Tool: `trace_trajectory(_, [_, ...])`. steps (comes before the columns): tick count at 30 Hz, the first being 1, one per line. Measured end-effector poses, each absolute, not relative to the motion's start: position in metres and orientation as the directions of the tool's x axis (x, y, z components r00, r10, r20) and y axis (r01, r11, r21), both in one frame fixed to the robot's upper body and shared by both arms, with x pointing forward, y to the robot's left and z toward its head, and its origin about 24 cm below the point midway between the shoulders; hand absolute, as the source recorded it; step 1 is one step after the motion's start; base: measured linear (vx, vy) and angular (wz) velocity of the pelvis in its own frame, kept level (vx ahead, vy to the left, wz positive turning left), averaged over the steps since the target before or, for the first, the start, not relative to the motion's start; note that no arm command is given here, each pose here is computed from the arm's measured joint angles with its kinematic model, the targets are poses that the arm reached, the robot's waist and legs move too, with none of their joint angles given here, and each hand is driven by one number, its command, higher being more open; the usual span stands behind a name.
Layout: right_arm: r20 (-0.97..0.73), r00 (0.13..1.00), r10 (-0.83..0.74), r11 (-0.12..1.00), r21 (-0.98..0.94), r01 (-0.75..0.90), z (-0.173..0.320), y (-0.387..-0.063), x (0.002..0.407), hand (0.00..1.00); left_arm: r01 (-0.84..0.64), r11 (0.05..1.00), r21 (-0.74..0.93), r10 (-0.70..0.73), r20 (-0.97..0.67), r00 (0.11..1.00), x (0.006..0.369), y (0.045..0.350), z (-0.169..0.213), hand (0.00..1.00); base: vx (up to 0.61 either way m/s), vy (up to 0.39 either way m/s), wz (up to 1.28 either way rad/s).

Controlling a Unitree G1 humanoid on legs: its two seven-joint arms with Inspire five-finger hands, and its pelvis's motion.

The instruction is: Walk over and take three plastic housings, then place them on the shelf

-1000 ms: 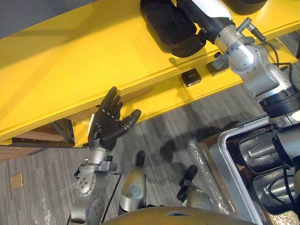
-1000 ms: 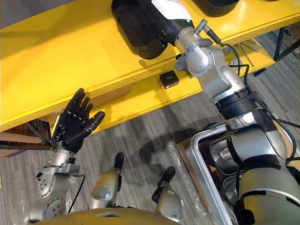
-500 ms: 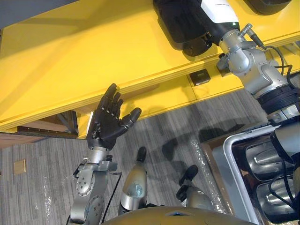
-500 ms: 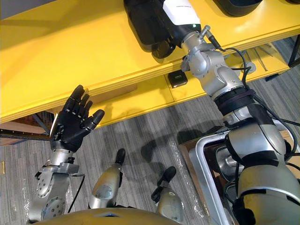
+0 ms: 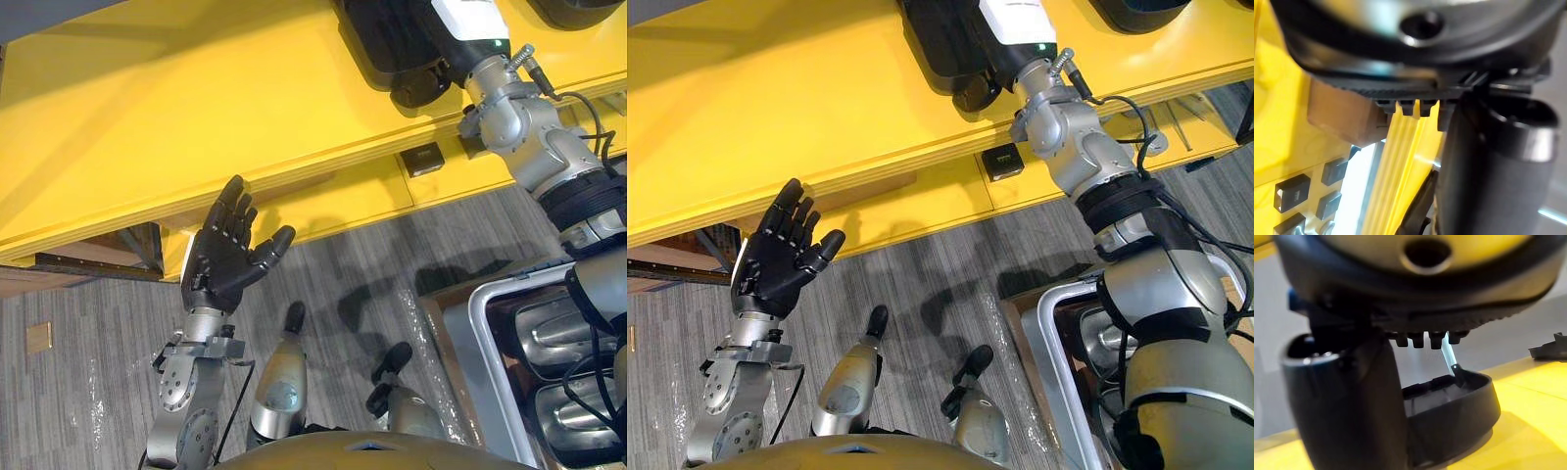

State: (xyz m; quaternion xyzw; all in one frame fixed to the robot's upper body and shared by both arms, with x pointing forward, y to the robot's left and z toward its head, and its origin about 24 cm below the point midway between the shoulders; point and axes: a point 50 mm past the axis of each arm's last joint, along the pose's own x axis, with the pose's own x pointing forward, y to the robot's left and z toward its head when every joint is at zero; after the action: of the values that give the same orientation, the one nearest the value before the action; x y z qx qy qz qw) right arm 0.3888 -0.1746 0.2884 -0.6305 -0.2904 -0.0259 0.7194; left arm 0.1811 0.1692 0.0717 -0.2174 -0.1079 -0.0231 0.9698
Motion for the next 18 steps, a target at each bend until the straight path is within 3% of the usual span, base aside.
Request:
trace_trajectory(14, [0.510,0.788,0.344,0.276,-0.858,0.434,0.288,-0.168,0.389,1.00,0.121,0.901,-0.418,-0.019,0.240,0.971,0.185,0.165,0.075,1.00,0.00,0.000,0.00])
trace_trajectory(16, [0.514,0.789,0.337,0.345,-0.847,0.404,0.284,-0.169,0.386,1.00,0.125,0.899,-0.419,-0.023,0.239,0.971,0.185,0.164,0.075,1.00,0.00,0.000,-0.03])
trace_trajectory(18, [0.524,0.772,0.359,0.497,-0.808,0.317,0.272,-0.164,0.371,1.00,0.127,0.901,-0.416,-0.026,0.241,0.970,0.185,0.164,0.075,1.00,0.01,0.003,-0.14])
